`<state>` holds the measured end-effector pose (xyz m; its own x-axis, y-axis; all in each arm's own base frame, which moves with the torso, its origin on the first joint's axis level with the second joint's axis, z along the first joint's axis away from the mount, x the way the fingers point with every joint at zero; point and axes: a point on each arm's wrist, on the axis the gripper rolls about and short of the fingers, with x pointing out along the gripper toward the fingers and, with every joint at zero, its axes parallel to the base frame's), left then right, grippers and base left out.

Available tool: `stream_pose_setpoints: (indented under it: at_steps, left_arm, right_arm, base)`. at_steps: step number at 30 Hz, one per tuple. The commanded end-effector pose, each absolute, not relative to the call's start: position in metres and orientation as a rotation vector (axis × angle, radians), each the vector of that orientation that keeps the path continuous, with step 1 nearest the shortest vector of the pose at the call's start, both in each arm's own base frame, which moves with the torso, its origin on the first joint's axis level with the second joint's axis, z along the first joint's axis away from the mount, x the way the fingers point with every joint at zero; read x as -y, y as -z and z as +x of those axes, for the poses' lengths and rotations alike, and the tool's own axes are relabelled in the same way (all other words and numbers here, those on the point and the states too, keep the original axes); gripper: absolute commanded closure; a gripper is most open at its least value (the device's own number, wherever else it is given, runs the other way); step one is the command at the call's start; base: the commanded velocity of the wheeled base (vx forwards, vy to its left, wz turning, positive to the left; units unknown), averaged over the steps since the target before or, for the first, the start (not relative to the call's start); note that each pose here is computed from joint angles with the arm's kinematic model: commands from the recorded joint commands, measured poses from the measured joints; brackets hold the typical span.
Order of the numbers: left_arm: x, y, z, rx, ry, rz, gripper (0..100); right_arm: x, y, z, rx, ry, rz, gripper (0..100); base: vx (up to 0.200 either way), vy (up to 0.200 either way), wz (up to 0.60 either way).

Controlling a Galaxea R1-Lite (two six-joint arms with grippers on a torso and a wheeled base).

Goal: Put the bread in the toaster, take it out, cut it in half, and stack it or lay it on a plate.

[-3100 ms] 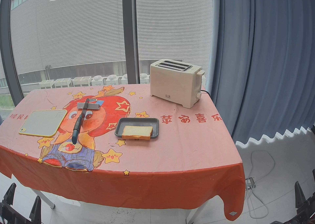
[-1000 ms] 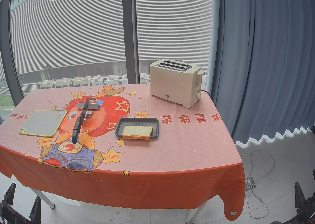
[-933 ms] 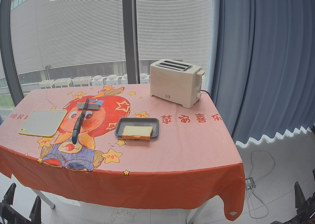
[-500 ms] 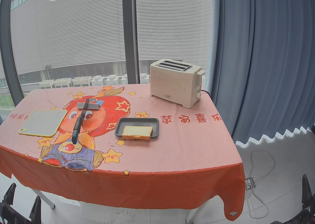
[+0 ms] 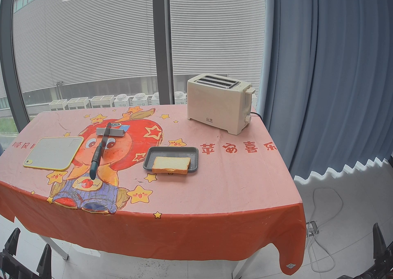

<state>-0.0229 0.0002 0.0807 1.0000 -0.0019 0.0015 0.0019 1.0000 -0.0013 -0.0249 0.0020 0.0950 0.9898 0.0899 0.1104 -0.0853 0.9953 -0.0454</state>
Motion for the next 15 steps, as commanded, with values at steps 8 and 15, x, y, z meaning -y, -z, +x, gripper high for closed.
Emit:
stream_pose_setpoints:
  at_steps: [8, 15]
  left_arm:
    - [0.0, -0.076, -0.023, -0.003, 0.002, -0.002, 0]
    - [0.0, -0.076, -0.023, -0.003, 0.002, -0.002, 0]
  right_arm:
    - [-0.004, -0.13, -0.015, -0.001, -0.189, 0.138, 0]
    - [-0.006, -0.151, -0.002, -0.072, -0.256, 0.282, 0]
  base:
    - [0.0, 0.0, 0.0]
    - [0.0, 0.0, 0.0]
